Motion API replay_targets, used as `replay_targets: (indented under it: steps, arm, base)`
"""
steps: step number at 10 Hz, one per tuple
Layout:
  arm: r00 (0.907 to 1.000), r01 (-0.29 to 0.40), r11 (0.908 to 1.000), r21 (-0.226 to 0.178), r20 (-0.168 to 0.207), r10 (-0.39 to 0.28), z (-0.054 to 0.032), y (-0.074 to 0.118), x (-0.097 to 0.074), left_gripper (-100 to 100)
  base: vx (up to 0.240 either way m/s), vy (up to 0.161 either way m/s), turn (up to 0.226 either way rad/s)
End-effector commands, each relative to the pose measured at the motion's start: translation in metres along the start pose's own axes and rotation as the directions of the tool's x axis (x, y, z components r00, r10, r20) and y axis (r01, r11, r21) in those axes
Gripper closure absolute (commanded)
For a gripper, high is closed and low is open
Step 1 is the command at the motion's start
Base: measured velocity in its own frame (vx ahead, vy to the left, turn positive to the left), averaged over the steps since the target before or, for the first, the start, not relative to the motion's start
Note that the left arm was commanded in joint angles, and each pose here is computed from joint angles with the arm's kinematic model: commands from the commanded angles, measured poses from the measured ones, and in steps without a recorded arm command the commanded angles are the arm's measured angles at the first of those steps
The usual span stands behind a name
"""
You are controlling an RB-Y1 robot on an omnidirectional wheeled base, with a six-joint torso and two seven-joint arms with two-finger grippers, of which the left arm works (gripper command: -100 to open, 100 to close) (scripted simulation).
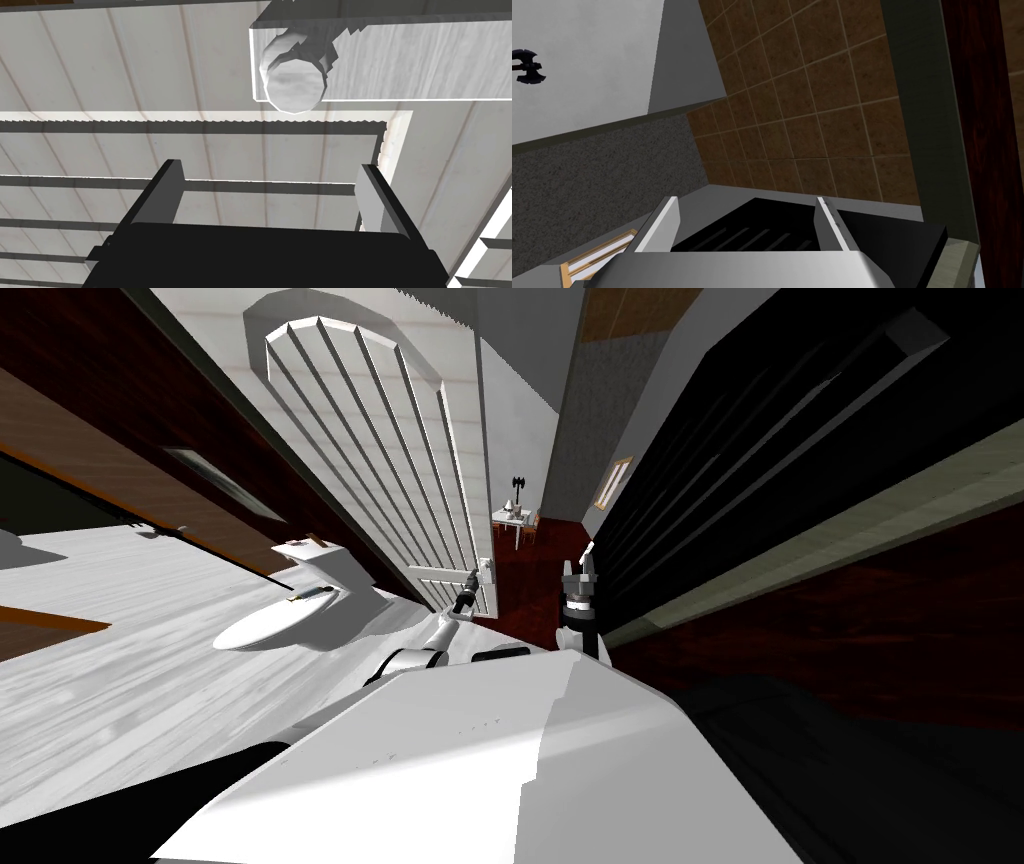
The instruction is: Push the door open
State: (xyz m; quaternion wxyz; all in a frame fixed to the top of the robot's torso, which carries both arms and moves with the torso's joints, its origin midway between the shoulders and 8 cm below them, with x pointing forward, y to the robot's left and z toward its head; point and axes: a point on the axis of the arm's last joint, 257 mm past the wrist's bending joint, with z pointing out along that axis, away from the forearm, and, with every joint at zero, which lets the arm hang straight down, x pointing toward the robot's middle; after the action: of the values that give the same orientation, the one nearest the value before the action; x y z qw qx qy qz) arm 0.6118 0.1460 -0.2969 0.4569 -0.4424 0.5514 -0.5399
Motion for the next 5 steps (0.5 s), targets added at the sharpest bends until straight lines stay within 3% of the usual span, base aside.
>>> replay_targets:
  steps: [1, 5]
  arm:
    - [1.0000, -0.005, 1.0000, 0.002, 0.005, 0.005, -0.0007, -0.0006, -0.0046, -100]
    - [0.9999, 0.009, 0.9999, 0.007, 0.007, -0.009, -0.0011, -0.0008, 0.0004, -100]
  base:
    - [0.211, -0.065, -0.021]
    - [0.202, -0.043, -0.023]
